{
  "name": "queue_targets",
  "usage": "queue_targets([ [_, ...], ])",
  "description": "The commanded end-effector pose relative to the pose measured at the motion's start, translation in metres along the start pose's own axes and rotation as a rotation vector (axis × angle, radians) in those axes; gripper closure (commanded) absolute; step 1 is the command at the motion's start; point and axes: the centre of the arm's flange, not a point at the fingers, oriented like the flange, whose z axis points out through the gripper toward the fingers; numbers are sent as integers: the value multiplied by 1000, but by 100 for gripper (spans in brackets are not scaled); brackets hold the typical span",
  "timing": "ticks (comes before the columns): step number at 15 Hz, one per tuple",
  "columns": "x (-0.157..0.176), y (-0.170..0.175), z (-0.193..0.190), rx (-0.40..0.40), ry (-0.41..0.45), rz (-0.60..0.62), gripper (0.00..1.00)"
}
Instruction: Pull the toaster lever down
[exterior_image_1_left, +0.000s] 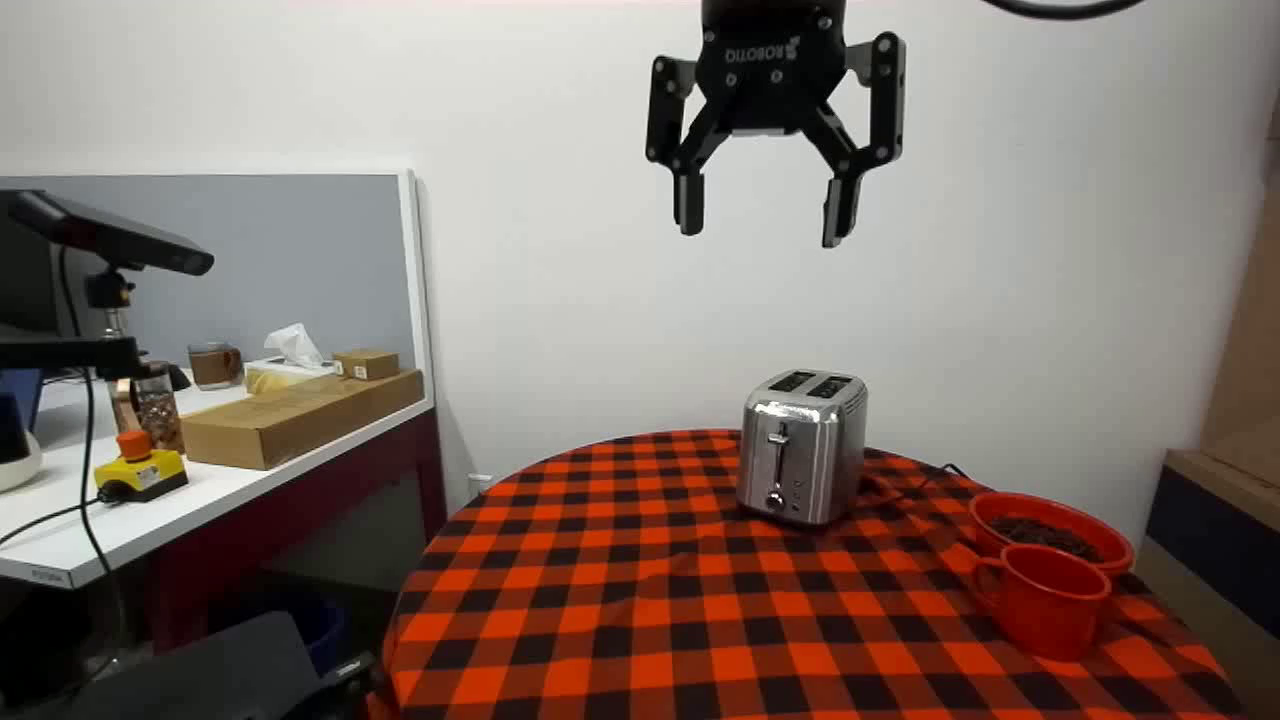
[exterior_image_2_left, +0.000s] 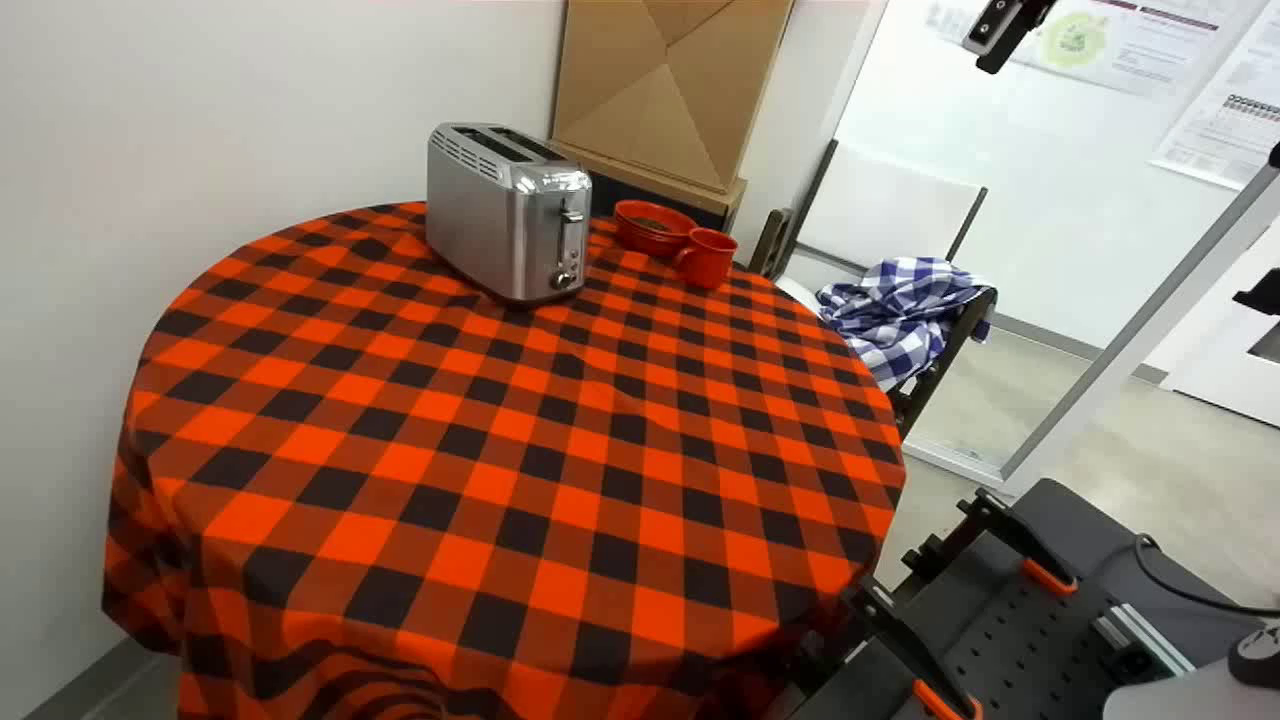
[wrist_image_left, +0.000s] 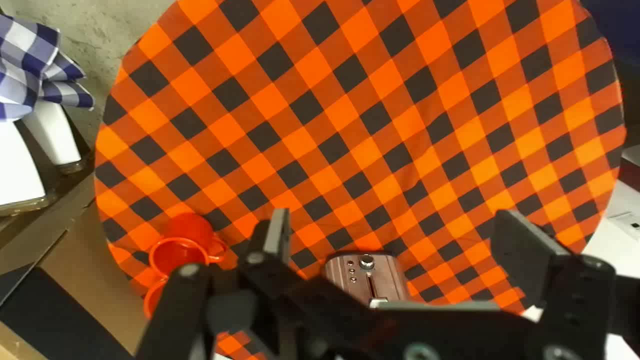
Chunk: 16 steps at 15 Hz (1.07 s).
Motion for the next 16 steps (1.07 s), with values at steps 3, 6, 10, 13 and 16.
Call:
queue_targets([
  [3,17,-4,3,6,2,-23,0],
  [6,44,-15,12,-14,17,-48,0],
  [10,88,-32,35,-55,99,-82,0],
  [13,115,-43,57,-77,132,-106,27],
  [16,142,-53,85,-96,146,-117,40],
])
